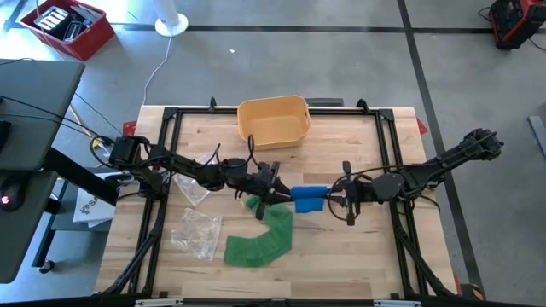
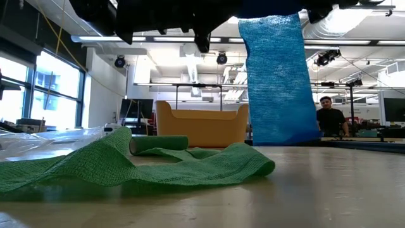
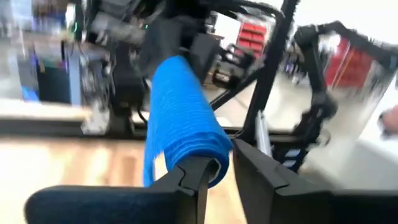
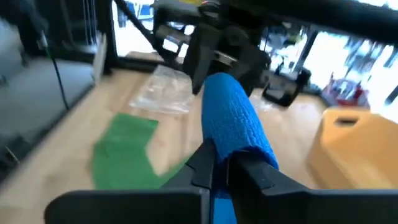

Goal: Roll bandage
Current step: Roll the blue bandage

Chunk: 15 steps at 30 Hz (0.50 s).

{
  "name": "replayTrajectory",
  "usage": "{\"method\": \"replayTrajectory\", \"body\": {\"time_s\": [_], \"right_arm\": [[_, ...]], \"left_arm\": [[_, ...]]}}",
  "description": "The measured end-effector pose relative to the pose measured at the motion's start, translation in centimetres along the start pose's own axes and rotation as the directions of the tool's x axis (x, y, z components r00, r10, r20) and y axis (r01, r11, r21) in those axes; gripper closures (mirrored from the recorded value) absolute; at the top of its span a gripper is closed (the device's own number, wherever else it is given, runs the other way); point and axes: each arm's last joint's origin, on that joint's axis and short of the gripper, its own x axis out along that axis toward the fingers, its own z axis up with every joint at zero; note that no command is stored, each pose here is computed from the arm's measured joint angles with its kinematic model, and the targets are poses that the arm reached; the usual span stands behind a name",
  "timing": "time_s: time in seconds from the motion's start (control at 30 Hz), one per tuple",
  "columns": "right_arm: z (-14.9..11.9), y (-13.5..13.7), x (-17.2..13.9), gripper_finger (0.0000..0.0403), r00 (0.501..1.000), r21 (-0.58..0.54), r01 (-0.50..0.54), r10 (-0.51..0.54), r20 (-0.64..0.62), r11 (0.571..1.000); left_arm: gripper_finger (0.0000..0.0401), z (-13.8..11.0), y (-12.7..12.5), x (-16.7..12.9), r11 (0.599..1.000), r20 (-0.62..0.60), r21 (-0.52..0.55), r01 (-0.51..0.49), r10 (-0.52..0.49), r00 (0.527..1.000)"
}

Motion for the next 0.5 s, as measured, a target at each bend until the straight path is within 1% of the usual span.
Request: {"method": "replayTrajectory", "body": {"time_s": [0.07, 0.1, 0.13, 0.2, 0.27, 0.3, 0.33, 0.4, 0.5], "right_arm": [[-0.1, 0.0, 0.0, 0.0389, 1.0, -0.139, -0.002, 0.001, -0.007, 0.99], [-0.1, 0.0, 0.0, 0.0392, 1.0, -0.222, -0.006, 0.003, -0.014, 0.975], [-0.2, 0.0, 0.0, 0.0394, 1.0, -0.302, -0.012, 0.006, -0.021, 0.953], [-0.3, 0.2, 0.0, 0.0395, 0.999, -0.455, -0.035, 0.023, -0.032, 0.89], [-0.4, 0.3, -0.1, 0.0392, 0.999, -0.567, -0.048, 0.031, -0.04, 0.822], [-0.4, 0.4, -0.1, 0.0389, 0.999, -0.603, -0.052, 0.036, -0.039, 0.796], [-0.4, 0.4, -0.1, 0.0386, 0.999, -0.619, -0.053, 0.039, -0.037, 0.784], [-0.4, 0.4, -0.1, 0.038, 0.999, -0.612, -0.052, 0.041, -0.033, 0.789], [-0.4, 0.4, -0.1, 0.0371, 0.998, -0.546, -0.059, 0.049, -0.032, 0.836]], "left_arm": [[0.0316, 0.1, 0.4, -0.1, 0.989, 0.0, -0.145, 0.005, -0.005, 1.0], [0.0311, 0.2, 0.6, -0.1, 0.978, 0.001, -0.21, 0.004, -0.004, 1.0], [0.0307, 0.2, 0.8, -0.2, 0.963, 0.004, -0.27, 0.001, 0.0, 1.0], [0.0302, 0.3, 1.2, -0.3, 0.929, 0.009, -0.369, -0.003, 0.007, 1.0], [0.0302, 0.4, 1.5, -0.3, 0.907, 0.006, -0.421, 0.002, 0.001, 1.0], [0.0306, 0.4, 1.6, -0.4, 0.903, 0.004, -0.43, 0.01, -0.009, 1.0], [0.0311, 0.4, 1.6, -0.4, 0.902, 0.003, -0.431, 0.014, -0.015, 1.0], [0.0328, 0.4, 1.7, -0.4, 0.909, 0.001, -0.416, 0.013, -0.014, 1.0], [0.0366, 0.4, 1.7, -0.4, 0.929, -0.002, -0.371, 0.012, -0.014, 1.0]]}}
